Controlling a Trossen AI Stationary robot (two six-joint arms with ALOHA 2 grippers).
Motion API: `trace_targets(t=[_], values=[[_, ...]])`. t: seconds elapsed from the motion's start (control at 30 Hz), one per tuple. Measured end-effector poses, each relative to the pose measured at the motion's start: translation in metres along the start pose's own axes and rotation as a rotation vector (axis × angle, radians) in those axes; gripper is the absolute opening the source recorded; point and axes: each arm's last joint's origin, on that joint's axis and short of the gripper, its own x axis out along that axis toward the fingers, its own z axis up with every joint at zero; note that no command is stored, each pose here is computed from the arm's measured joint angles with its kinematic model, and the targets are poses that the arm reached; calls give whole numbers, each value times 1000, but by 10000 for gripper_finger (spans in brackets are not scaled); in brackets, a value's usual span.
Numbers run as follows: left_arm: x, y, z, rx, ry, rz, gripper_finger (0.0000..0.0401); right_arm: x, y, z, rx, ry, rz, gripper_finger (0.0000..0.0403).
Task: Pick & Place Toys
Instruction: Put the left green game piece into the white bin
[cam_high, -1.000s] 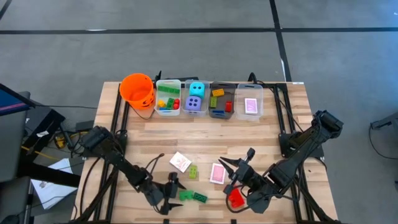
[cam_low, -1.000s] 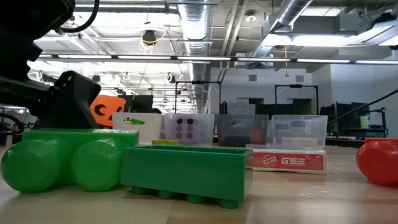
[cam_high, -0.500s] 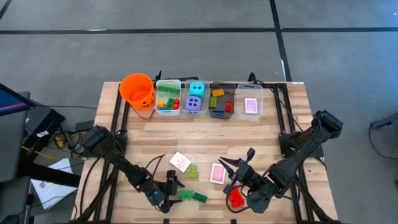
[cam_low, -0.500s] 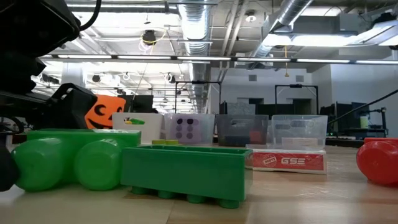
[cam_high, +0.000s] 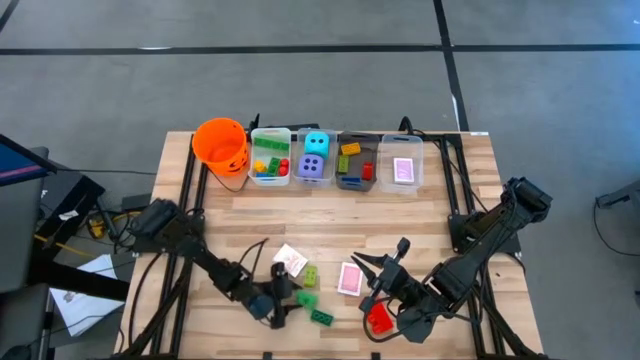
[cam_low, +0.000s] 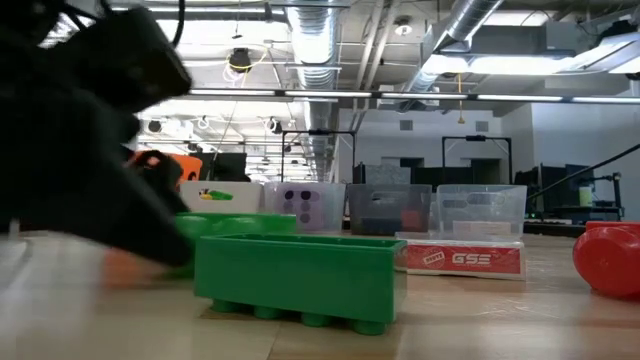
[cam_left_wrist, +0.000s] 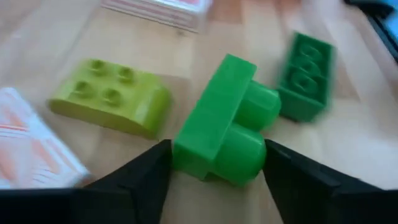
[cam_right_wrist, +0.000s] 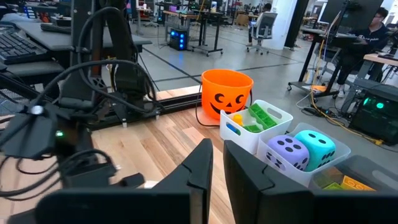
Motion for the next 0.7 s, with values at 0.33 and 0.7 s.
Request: trace_targets(t=[0.33, 0.7], values=[[9, 15, 10, -36, -23, 42, 172, 0, 0, 0, -11, 1, 0, 35], [-9, 21, 48, 21, -115, 27, 170, 2, -2, -2, -38, 7, -11, 35]])
